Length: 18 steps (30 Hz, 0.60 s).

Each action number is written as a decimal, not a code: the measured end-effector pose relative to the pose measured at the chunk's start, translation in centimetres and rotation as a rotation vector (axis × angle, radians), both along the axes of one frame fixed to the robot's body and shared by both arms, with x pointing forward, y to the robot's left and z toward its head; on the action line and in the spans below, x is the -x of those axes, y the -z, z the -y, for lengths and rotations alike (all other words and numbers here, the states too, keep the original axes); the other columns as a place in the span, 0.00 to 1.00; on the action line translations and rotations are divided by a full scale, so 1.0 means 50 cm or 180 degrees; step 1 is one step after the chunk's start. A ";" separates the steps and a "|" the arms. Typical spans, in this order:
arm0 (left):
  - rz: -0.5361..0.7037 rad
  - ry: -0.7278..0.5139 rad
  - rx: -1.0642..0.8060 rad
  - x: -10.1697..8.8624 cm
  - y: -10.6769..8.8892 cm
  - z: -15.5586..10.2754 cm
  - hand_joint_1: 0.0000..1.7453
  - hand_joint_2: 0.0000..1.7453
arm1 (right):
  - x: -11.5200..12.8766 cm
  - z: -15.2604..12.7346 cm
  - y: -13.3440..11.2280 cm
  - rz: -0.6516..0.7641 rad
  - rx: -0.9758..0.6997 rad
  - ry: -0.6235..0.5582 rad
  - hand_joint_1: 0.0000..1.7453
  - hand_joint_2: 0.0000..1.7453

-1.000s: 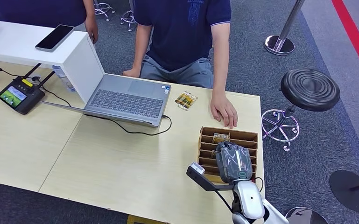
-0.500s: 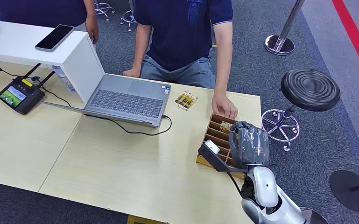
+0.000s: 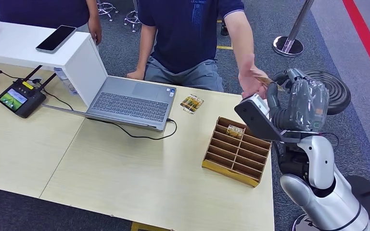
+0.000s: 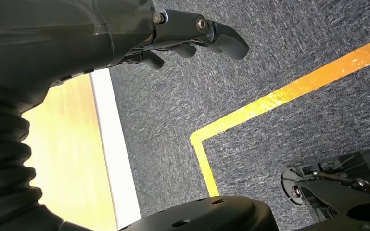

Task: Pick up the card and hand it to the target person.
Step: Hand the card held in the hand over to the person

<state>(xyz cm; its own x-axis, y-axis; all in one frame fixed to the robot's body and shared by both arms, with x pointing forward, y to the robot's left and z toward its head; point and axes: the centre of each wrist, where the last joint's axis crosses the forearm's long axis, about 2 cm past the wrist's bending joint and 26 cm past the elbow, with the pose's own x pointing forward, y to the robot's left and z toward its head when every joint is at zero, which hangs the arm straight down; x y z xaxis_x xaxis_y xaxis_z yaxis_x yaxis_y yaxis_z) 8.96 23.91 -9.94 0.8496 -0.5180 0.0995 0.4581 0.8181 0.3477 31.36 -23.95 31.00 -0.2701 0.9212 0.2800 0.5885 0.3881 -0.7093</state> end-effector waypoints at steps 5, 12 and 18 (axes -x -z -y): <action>-0.0022 0.0018 0.0065 -0.001 0.000 0.001 0.00 1.00 | 0.007 -0.003 -0.008 -0.0003 -0.0047 -0.0117 0.85 1.00; -0.0060 0.0022 0.0072 -0.003 0.000 0.001 0.00 0.25 | 0.011 -0.009 0.002 -0.0069 -0.0045 -0.0229 0.12 1.00; -0.0181 0.0029 0.0060 0.010 0.002 0.003 0.00 0.00 | 0.019 -0.014 0.018 -0.0120 -0.0100 -0.0257 0.00 0.00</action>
